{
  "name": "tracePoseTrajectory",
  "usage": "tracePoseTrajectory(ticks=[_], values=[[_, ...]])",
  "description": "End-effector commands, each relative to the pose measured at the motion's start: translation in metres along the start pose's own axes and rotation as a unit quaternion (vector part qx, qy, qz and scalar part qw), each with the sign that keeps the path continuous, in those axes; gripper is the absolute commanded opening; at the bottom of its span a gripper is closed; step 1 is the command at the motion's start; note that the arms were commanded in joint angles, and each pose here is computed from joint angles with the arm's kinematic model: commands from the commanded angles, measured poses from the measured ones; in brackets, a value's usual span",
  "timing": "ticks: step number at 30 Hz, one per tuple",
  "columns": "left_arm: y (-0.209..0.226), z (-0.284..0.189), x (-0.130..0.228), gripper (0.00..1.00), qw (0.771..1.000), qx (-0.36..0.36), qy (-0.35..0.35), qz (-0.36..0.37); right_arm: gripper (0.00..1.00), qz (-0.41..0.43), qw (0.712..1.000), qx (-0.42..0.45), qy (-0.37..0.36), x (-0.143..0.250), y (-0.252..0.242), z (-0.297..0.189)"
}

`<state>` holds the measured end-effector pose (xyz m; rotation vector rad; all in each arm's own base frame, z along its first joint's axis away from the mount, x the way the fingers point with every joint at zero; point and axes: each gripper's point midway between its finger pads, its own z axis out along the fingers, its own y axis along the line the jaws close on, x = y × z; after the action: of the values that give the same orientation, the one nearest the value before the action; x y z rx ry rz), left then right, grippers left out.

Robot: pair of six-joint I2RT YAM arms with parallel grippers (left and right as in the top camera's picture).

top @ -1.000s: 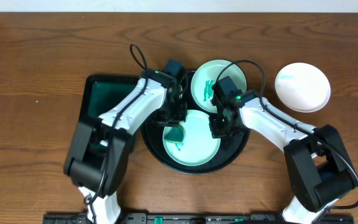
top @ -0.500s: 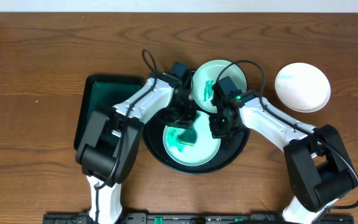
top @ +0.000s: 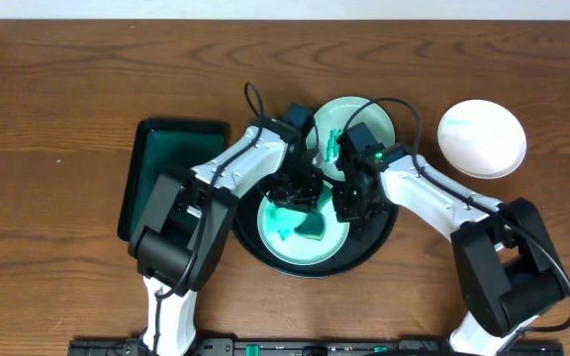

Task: Clean dirty plates on tray and stack at the side
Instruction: 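Scrub the green plate with the sponge in the left gripper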

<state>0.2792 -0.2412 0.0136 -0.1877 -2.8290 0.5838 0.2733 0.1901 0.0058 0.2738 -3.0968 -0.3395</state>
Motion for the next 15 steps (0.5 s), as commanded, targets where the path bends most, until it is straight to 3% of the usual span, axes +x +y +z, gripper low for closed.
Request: tracePoseTrajectory(ticks=[1, 10, 15], values=[[0.092, -0.004, -0.005, 0.07, 0.983, -0.169, -0.016, -0.07, 0.01, 0.003, 1.0, 0.008, 0.004, 0.0, 0.0, 0.002], [0.153, -0.038, -0.025, 0.07, 0.937, -0.319, -0.089, -0.108, 0.01, 0.003, 1.0, 0.009, 0.007, 0.001, -0.001, 0.002], [0.162, -0.05, -0.044, 0.07, 0.92, -0.353, -0.136, -0.102, 0.01, 0.003, 1.0, 0.009, 0.008, 0.002, -0.001, 0.002]])
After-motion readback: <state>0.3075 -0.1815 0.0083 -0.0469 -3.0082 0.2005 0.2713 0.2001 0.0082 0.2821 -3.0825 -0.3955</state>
